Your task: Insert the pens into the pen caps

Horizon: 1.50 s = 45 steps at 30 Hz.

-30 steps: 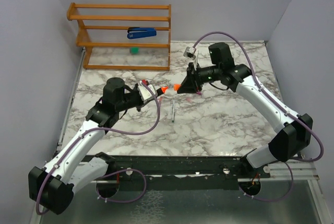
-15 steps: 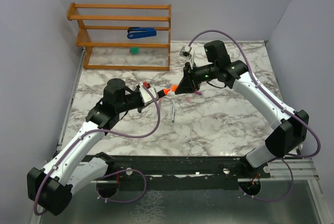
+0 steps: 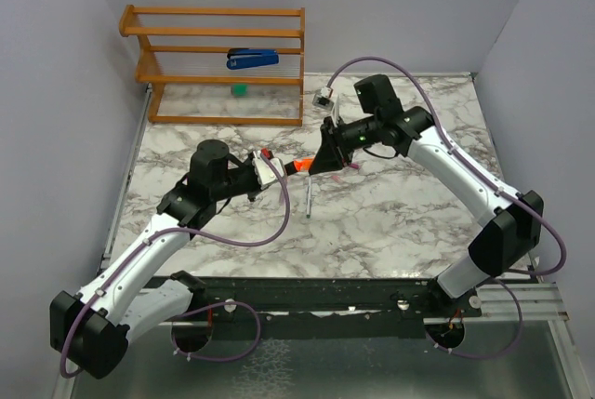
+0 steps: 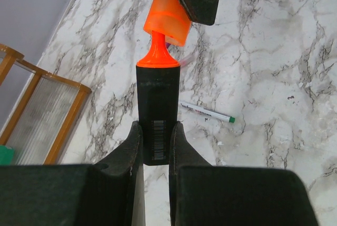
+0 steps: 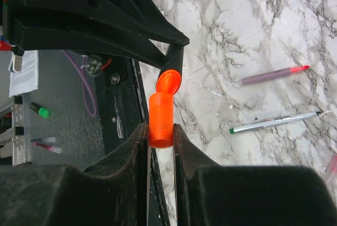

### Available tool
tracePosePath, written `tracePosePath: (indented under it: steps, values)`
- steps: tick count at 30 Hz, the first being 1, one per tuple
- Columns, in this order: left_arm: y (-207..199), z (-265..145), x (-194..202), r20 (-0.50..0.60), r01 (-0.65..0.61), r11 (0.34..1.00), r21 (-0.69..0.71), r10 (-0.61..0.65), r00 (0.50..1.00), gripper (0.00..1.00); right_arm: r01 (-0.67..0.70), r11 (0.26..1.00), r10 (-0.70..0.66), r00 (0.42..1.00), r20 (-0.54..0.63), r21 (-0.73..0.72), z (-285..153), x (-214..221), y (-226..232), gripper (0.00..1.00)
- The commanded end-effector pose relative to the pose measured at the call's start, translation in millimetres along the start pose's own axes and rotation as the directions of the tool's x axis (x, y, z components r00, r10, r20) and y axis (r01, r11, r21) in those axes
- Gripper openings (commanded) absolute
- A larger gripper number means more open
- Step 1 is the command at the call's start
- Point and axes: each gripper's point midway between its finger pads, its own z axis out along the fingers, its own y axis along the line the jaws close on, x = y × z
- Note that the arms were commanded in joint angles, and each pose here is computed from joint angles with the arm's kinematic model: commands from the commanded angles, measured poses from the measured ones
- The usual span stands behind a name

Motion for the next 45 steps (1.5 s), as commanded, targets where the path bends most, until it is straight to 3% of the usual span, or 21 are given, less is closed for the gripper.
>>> tracePosePath:
  steps: [1,23,35,39,45]
  values:
    - [7.2,-3.2,-8.7,0.009,-0.050,0.998,-0.028,0.050,0.999,0.00,-0.027,1.000,0.027,0.999,-0.038,-0.004,4.5,3.8,2.7,0.01]
    - [-6.6,8.6,-3.3,-0.039,-0.134,0.991,0.004,0.134,0.990,0.00,-0.123,0.992,0.126,0.986,-0.106,0.036,14.6,12.3,-7.2,0.01]
    - [-8.9,20.2,0.1,-0.048,-0.177,0.984,0.001,0.177,0.983,0.00,-0.162,0.986,0.167,0.975,-0.145,0.047,25.9,19.1,-7.0,0.07]
    - [-9.3,24.5,1.7,-0.053,-0.185,0.983,-0.001,0.185,0.981,0.00,-0.165,0.985,0.170,0.973,-0.155,0.046,29.8,20.7,-6.2,0.11]
    - [-7.4,26.4,0.2,-0.028,-0.181,0.983,-0.030,0.181,0.983,0.00,-0.158,0.984,0.168,0.975,-0.148,0.080,29.1,19.0,-10.9,0.27]
